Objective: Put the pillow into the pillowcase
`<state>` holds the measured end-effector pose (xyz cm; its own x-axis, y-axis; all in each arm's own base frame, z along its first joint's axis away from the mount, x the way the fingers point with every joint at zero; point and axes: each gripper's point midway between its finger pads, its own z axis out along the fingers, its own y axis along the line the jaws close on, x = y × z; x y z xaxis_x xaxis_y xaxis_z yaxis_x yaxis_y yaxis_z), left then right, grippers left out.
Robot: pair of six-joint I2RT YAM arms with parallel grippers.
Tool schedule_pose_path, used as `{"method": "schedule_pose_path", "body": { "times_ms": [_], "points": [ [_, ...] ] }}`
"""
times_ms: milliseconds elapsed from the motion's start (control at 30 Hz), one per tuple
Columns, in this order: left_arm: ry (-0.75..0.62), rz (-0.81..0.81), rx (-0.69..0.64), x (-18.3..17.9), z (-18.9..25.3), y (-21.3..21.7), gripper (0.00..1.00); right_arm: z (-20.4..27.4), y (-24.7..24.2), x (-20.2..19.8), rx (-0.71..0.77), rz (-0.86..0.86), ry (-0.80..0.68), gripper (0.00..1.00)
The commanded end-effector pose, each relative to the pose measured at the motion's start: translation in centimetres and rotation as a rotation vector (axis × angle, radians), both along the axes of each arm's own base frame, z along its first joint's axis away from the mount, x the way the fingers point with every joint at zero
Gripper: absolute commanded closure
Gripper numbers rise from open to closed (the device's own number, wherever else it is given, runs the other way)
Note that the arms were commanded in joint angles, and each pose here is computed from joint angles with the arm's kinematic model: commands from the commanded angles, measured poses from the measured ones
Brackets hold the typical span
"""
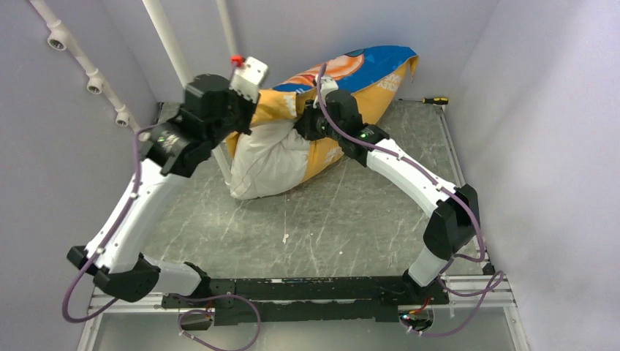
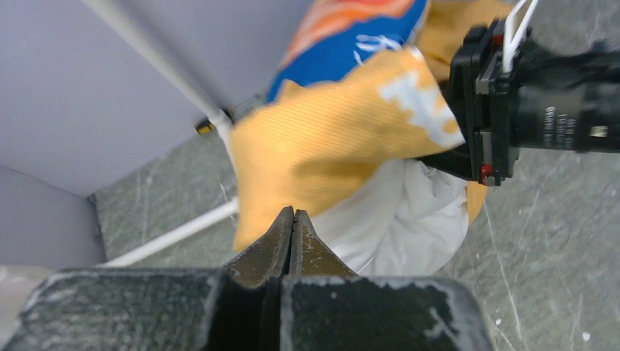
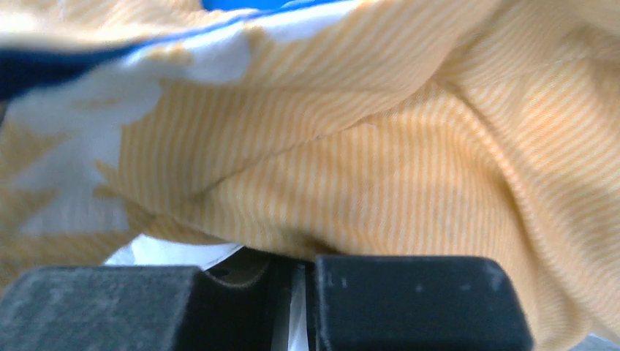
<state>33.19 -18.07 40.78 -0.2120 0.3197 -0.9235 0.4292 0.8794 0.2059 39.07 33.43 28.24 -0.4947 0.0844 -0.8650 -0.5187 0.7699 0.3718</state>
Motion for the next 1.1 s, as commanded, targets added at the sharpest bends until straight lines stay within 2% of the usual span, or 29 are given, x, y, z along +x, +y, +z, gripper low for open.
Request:
{"method": "schedule_pose_path", "body": {
  "times_ms": [0,200,233,300,333,367,467,567,700,800,933,967,1067],
  "points": [
    [-0.062,0.012,-0.107,-4.2,6.1,2.9,1.00,0.6,-5.5,5.6,-0.033,-0.208,-0.034,0.96],
    [0.047,-0.032,-0.077,-5.8,2.9,2.7,1.00,1.0,-3.9,5.3,0.009,-0.110,-0.001,0.95],
    [0.052,-0.036,-0.061,-5.6,2.1,2.6,0.93,1.2,-3.8,5.2,0.017,-0.103,0.001,0.95],
    [0.068,-0.070,-0.030,-5.1,0.3,1.8,0.50,1.5,-3.7,4.9,0.032,-0.085,0.002,0.94],
    [0.069,-0.100,-0.011,-4.7,-0.5,1.2,0.35,1.6,-3.7,4.9,0.038,-0.079,0.007,0.94],
    [0.069,-0.132,-0.001,-4.3,-1.2,0.4,0.26,1.7,-3.6,4.8,0.044,-0.069,0.010,0.94],
    [0.043,-0.186,0.012,-2.3,-2.7,-1.7,0.17,1.9,-3.4,4.6,0.059,-0.045,0.021,0.93],
    [-0.016,-0.184,0.031,0.4,-3.2,-3.0,0.16,1.9,-3.2,4.3,0.073,-0.030,0.032,0.93],
    [-0.108,-0.087,0.100,5.1,-3.8,-3.3,0.19,1.6,-3.0,4.0,0.091,-0.012,0.052,0.92],
    [-0.176,0.009,0.119,7.7,-2.4,-2.8,0.44,1.4,-2.9,3.7,0.099,0.004,0.064,0.92],
    [-0.291,0.148,0.128,9.7,1.3,-1.1,0.92,1.2,-2.7,3.2,0.107,0.024,0.076,0.92],
    [-0.309,0.167,0.141,9.9,1.9,-0.7,1.00,1.2,-2.7,3.1,0.110,0.024,0.079,0.92],
    [-0.313,0.180,0.163,9.9,3.2,0.0,1.00,1.5,-2.8,2.4,0.118,0.037,0.078,0.92]
  ]
}}
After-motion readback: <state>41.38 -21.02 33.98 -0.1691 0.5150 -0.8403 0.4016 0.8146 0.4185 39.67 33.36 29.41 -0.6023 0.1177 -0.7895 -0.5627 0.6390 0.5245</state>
